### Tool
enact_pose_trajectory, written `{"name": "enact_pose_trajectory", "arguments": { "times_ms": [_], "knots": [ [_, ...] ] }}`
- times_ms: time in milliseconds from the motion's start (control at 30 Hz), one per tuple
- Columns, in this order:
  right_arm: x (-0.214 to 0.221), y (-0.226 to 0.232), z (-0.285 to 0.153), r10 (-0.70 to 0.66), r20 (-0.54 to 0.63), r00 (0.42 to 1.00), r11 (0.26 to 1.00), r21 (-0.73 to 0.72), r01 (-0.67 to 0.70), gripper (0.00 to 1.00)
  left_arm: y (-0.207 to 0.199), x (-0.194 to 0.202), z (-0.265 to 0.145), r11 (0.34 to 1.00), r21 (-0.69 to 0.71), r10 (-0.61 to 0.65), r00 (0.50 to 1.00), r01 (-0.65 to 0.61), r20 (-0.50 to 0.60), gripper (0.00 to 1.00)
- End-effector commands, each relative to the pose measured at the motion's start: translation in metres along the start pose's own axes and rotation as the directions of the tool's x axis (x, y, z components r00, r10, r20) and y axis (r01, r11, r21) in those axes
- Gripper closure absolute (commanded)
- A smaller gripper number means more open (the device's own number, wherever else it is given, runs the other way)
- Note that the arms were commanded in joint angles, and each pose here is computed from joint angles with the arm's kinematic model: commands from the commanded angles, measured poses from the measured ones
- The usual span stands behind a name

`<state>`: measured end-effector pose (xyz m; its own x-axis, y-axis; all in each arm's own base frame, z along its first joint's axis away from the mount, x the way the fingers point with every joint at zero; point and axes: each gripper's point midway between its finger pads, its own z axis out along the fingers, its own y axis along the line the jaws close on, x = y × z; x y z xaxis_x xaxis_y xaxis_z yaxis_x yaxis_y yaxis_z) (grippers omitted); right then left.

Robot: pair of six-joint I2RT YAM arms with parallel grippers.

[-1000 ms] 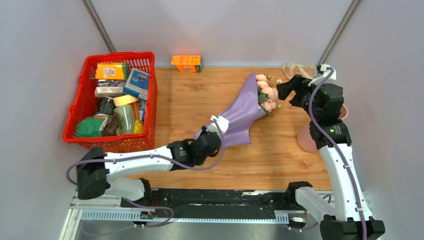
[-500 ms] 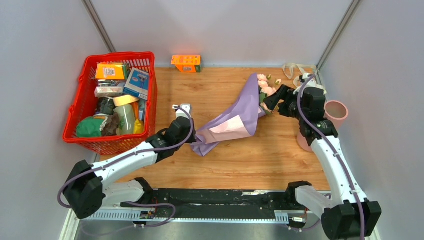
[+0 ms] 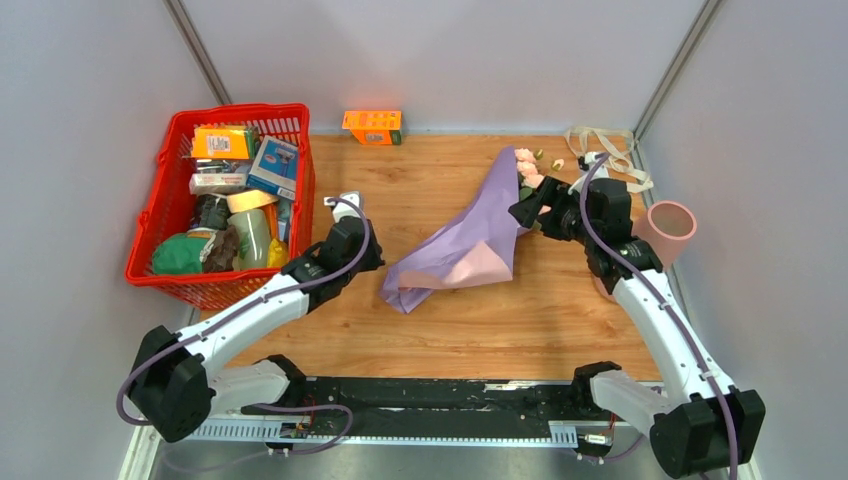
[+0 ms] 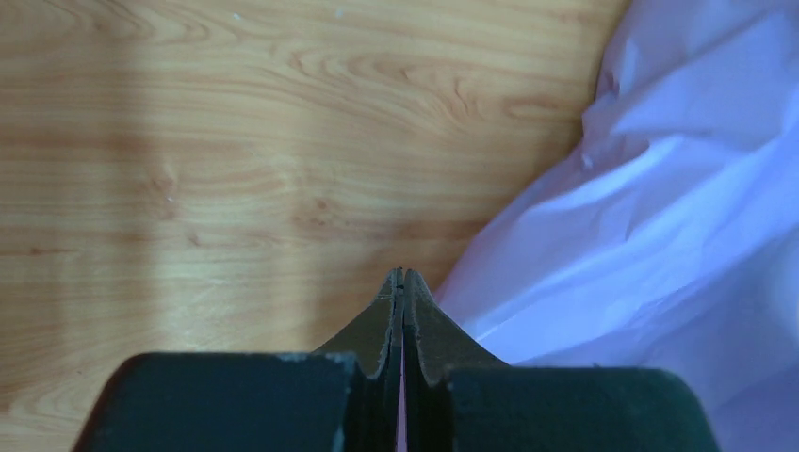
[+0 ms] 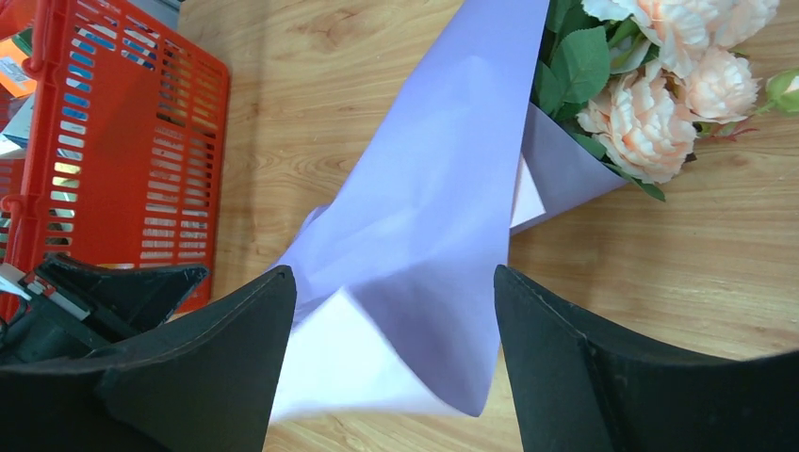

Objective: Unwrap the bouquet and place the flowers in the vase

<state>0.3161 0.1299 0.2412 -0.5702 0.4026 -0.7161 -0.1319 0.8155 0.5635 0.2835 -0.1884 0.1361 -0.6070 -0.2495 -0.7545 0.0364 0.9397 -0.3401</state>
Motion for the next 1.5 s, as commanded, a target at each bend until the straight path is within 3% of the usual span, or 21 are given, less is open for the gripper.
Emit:
{"name": "enact_pose_trajectory", "arguments": {
  "times_ms": [0, 167, 233, 300, 333, 400, 533, 633, 900, 1133, 1267, 1467],
  "knots": [
    [-0.005, 0.016, 0.005, 0.028, 0.023, 0.999, 0.998, -0.06, -0.026, 0.21, 0.008, -0.036, -0.001, 0.996, -0.065, -0.05, 0.996, 0.055, 0.074, 1.0],
    [0.003, 0.014, 0.014, 0.032, -0.007, 0.999, 0.998, -0.055, -0.033, 0.21, 0.024, -0.049, 0.0, 0.983, -0.181, 0.002, 0.996, 0.013, 0.084, 1.0],
    [0.006, 0.013, 0.016, 0.041, -0.019, 0.999, 0.998, -0.054, -0.042, 0.22, 0.002, -0.051, -0.001, 0.994, -0.056, 0.097, 0.994, -0.094, 0.057, 1.0],
    [0.006, 0.014, 0.014, 0.043, -0.014, 0.999, 0.997, -0.056, -0.044, 0.22, -0.034, -0.05, -0.011, 0.959, 0.165, 0.221, 0.972, -0.231, 0.077, 0.91],
    [0.003, 0.015, 0.012, 0.042, -0.002, 0.999, 0.998, -0.055, -0.042, 0.22, -0.055, -0.045, -0.025, 0.905, 0.28, 0.304, 0.947, -0.321, 0.104, 0.7],
    [-0.004, 0.017, 0.009, 0.038, 0.026, 0.999, 0.998, -0.052, -0.036, 0.21, -0.079, -0.042, -0.046, 0.814, 0.373, 0.408, 0.895, -0.446, 0.178, 0.3],
    [-0.021, 0.022, -0.001, 0.022, 0.089, 0.996, 0.998, -0.053, -0.017, 0.21, -0.106, -0.016, -0.075, 0.631, 0.424, 0.613, 0.753, -0.649, 0.24, 0.28],
    [-0.028, 0.029, -0.01, 0.001, 0.124, 0.992, 0.998, -0.07, 0.007, 0.19, -0.109, 0.015, -0.08, 0.52, 0.416, 0.741, 0.636, -0.746, 0.214, 0.28],
    [-0.043, 0.035, -0.026, -0.04, 0.197, 0.98, 0.995, -0.078, 0.056, 0.18, -0.132, 0.07, -0.095, 0.267, 0.421, 0.907, 0.373, -0.867, 0.193, 0.26],
    [-0.048, 0.035, -0.032, -0.056, 0.225, 0.973, 0.995, -0.067, 0.073, 0.17, -0.147, 0.117, -0.077, 0.145, 0.463, 0.966, 0.227, -0.875, 0.125, 0.28],
    [-0.052, 0.038, -0.036, -0.07, 0.244, 0.967, 0.994, -0.068, 0.089, 0.17, -0.144, 0.134, -0.066, 0.118, 0.478, 0.979, 0.181, -0.871, 0.089, 0.3],
    [-0.056, 0.036, -0.038, -0.08, 0.259, 0.963, 0.994, -0.052, 0.097, 0.16, -0.128, 0.137, -0.044, 0.091, 0.377, 0.993, 0.115, -0.922, 0.041, 0.37]
  ]
}}
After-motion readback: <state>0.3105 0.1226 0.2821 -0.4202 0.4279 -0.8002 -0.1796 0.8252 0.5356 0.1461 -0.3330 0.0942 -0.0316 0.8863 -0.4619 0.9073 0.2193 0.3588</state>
